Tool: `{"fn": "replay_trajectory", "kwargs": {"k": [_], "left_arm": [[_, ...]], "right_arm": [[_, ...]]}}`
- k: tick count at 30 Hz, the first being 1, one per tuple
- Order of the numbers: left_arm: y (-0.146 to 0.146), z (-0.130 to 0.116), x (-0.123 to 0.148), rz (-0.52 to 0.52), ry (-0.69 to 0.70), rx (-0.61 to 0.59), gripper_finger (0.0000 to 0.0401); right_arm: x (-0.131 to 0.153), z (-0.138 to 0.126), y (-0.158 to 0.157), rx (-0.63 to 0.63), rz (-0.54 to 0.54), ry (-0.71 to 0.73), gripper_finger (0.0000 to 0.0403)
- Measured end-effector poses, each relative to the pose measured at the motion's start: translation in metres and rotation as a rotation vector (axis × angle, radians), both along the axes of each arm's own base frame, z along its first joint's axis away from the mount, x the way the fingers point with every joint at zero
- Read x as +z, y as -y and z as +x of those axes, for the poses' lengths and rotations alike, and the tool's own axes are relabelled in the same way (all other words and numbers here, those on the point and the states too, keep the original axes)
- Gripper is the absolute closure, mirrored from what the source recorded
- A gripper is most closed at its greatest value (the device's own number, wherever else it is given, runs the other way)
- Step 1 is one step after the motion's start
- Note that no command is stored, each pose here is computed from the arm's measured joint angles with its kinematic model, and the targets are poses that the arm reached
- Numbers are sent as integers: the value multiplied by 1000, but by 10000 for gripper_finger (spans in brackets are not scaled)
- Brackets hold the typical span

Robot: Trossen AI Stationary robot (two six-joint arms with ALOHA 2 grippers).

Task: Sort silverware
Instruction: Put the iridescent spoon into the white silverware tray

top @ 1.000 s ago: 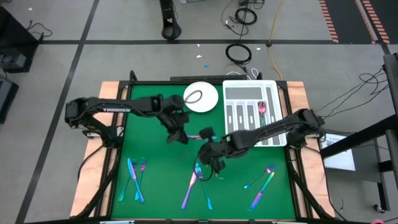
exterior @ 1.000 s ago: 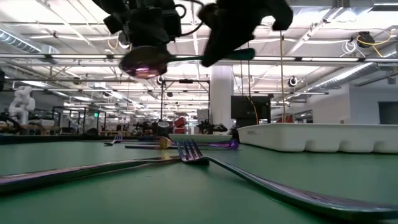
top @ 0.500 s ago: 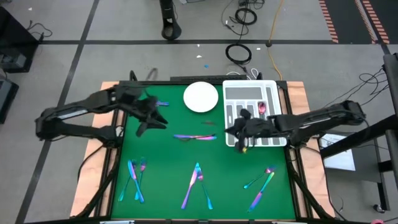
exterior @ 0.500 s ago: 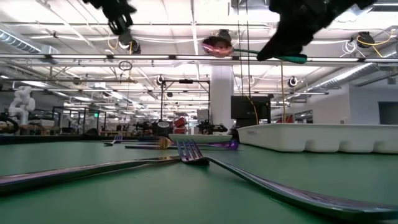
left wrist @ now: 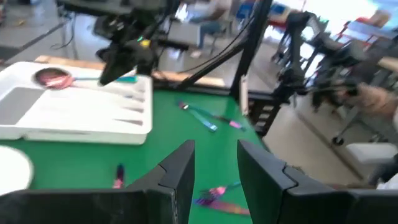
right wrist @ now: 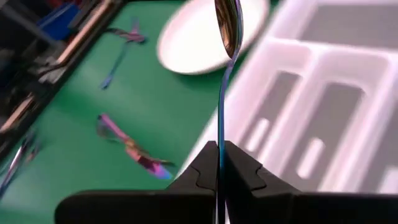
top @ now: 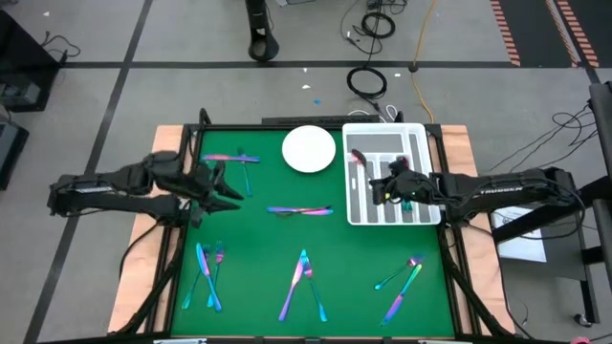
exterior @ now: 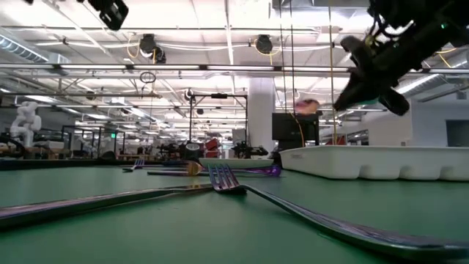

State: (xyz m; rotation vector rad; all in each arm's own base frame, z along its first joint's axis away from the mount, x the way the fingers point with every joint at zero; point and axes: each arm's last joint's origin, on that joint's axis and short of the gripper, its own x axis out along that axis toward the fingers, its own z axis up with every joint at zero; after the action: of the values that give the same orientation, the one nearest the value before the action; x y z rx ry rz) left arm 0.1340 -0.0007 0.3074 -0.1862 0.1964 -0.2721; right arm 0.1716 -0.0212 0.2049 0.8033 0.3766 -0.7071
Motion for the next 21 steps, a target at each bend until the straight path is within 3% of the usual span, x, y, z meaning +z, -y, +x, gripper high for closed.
{"fn": "replay_trajectory", "kwargs": {"k": [10,15,21], "left_arm": [[18,3,-57,-50,333,-113,280],[24,1,-76,-60,344,-120,280],[29,1,-92,-57,292,-135,280]], "right_arm": [[-31,-28,3,-196,130,55,403],[-36,-47,4,-329,125,87,403],[-38,-64,3,-398,166,56,403]]}}
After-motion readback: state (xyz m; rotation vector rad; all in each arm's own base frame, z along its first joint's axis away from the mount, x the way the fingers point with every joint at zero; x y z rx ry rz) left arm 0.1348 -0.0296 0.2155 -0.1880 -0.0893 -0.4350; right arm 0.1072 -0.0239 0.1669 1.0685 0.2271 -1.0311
